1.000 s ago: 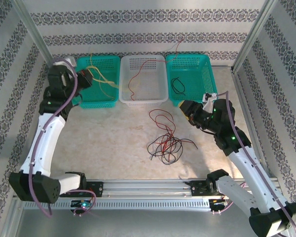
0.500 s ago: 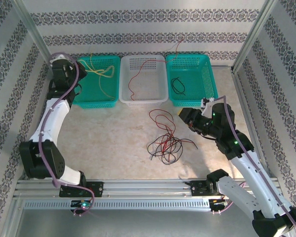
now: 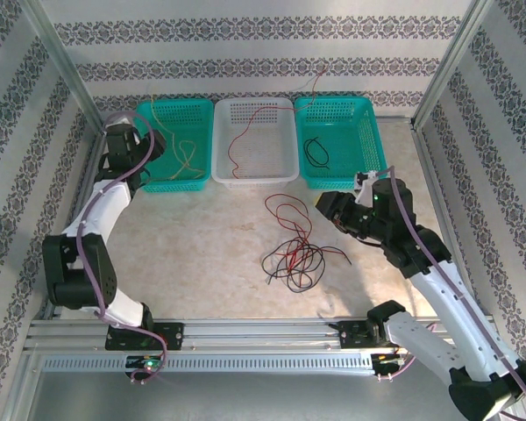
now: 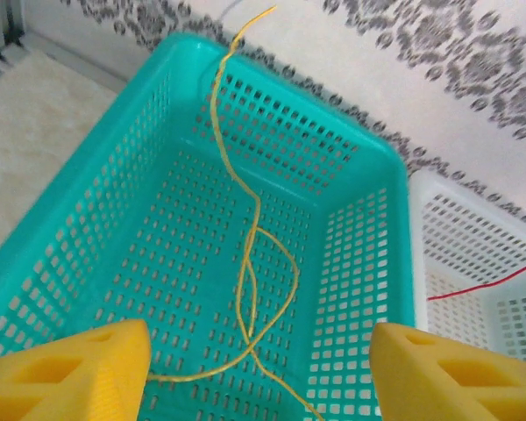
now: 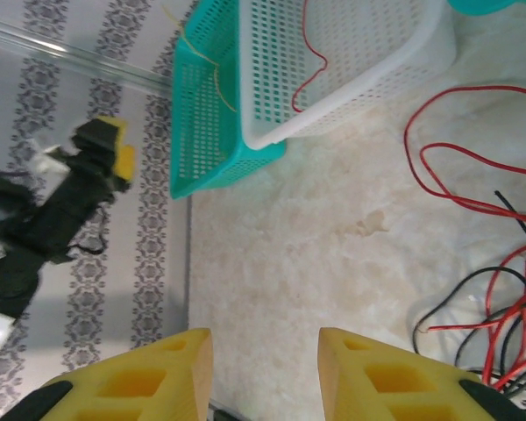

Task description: Untangle the cables

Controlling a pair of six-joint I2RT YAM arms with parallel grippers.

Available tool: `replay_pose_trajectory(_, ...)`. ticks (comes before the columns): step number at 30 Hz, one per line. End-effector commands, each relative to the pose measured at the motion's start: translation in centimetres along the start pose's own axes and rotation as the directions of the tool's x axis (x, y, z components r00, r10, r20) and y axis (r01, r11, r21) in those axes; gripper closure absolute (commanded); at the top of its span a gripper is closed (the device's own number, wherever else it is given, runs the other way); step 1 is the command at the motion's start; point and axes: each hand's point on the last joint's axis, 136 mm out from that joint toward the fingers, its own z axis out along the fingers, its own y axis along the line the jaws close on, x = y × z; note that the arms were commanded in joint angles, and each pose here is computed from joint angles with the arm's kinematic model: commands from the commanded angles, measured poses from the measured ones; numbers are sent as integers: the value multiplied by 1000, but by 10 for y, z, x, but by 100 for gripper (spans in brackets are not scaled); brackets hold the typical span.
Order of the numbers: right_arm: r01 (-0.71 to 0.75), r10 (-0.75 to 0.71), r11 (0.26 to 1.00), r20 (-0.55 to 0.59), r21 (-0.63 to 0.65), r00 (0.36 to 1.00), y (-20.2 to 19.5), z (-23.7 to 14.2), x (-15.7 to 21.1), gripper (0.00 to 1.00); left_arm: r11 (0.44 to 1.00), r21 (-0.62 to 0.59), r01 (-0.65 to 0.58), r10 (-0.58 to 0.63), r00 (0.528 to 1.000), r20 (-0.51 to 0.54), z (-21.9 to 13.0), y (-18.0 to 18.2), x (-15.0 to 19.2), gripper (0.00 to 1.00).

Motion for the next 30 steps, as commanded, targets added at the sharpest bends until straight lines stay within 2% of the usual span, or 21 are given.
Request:
replay_pose_trajectory(1,69,-70,991,5,112,998,-13,0,-1,61,998,69,-7,0,994,107,-43,-20,-36,37)
replay_pose_trajectory(5,131,-120,944,-54,302,991,-52,14,10,60,977,207,47,-67,994,90,-84,-44,-36,58)
replay_pose_trajectory(7,172,-152,920,-83,352,985,-65,23,18,60,962,263,69,-90,994,66,-104,-54,-32,66)
replay_pose_trajectory(10,234,-196,874,-133,426,972,-83,36,28,59,900,413,138,-119,990,-70,-126,-77,-5,78)
replay_pose_trajectory(12,259,-207,836,-159,483,965,-99,43,29,58,819,532,213,-125,972,-197,-137,-99,24,79)
replay_pose_trajectory(14,288,-222,811,-187,510,957,-111,52,29,55,763,580,284,-102,940,-326,-143,-115,64,78)
replay_pose_trajectory(15,309,-238,808,-202,502,950,-113,58,30,53,759,583,288,-70,928,-367,-146,-120,81,78)
replay_pose_trajectory(16,340,-263,799,-220,496,939,-115,65,29,42,766,585,267,-15,917,-399,-151,-127,102,78)
replay_pose_trajectory(17,372,-292,787,-234,492,927,-116,71,27,38,780,583,229,42,909,-415,-156,-131,121,79)
replay_pose_trajectory(18,398,-313,773,-248,495,917,-119,76,25,37,793,579,191,89,904,-419,-160,-134,134,81)
replay_pose_trajectory(20,448,-351,740,-281,501,893,-124,88,20,37,829,545,125,136,901,-413,-165,-131,151,91)
replay_pose_trajectory(21,463,-360,730,-294,502,886,-127,93,18,37,838,534,115,135,904,-406,-167,-129,153,92)
replay_pose_trajectory(25,446,-291,717,-351,536,890,-146,99,23,46,833,532,152,71,924,-376,-175,-125,150,92)
replay_pose_trajectory(30,401,-204,685,-369,608,907,-179,80,52,51,809,559,183,66,916,-396,-181,-131,151,89)
